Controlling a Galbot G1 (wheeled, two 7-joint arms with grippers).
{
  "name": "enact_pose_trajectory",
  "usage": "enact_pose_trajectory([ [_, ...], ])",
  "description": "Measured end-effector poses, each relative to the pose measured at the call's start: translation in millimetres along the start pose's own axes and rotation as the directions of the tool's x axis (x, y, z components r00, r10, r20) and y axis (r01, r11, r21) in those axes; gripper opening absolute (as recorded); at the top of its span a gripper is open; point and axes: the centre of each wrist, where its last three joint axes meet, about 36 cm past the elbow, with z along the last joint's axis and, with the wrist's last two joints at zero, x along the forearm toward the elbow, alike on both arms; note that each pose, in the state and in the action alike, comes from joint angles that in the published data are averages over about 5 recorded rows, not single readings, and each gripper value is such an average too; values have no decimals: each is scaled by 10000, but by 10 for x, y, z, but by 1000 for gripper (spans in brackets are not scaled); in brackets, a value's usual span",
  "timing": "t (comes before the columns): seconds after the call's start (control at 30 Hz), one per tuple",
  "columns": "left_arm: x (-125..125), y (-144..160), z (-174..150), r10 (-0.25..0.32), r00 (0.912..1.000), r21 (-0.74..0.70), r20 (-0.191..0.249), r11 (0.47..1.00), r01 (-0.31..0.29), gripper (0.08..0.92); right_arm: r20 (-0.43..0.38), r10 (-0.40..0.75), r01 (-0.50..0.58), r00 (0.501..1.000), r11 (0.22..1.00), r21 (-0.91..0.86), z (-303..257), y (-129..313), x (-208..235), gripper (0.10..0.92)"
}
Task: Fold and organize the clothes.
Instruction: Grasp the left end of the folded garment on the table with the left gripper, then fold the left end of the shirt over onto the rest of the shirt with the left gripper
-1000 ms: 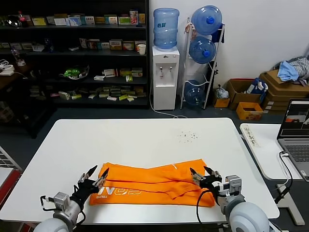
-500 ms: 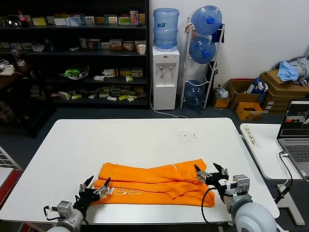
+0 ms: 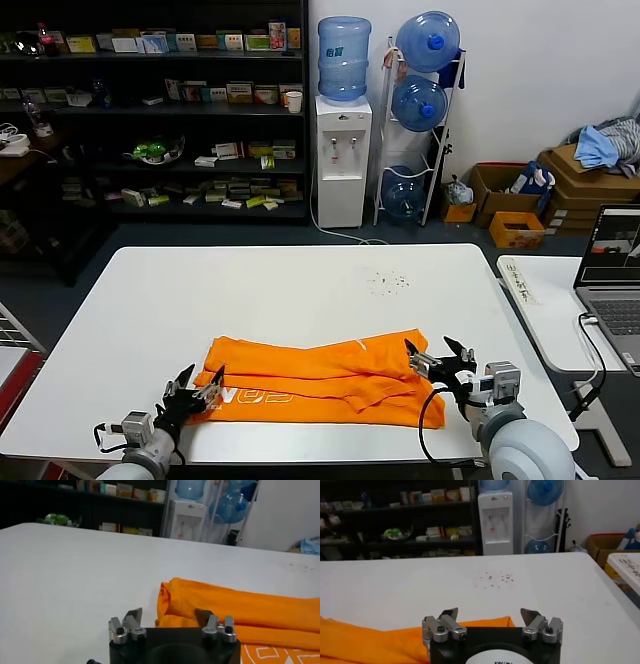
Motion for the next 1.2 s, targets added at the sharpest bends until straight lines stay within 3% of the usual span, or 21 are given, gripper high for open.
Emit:
enact_pose_trajectory([
  [0.37, 26, -91, 31, 47, 9999, 106, -90, 9999, -46, 342, 22, 19, -19, 10000, 10000, -72, -11, -10, 1, 823],
  [0.63, 32, -125, -17, 6, 9998, 240, 178, 9997, -10, 138, 22, 54, -54, 10000, 9999, -122, 2, -16, -13, 823],
  [0.97, 119, -60, -181, -257, 9979, -59, 600, 9996, 261, 129, 60, 37, -36, 10000, 9998, -204, 17, 2, -48, 823],
  [1.2, 229, 312, -369, -854, 9930, -1113, 821, 9893, 943, 129, 109, -23, 26, 9999, 9997, -237, 24, 27, -81, 823],
])
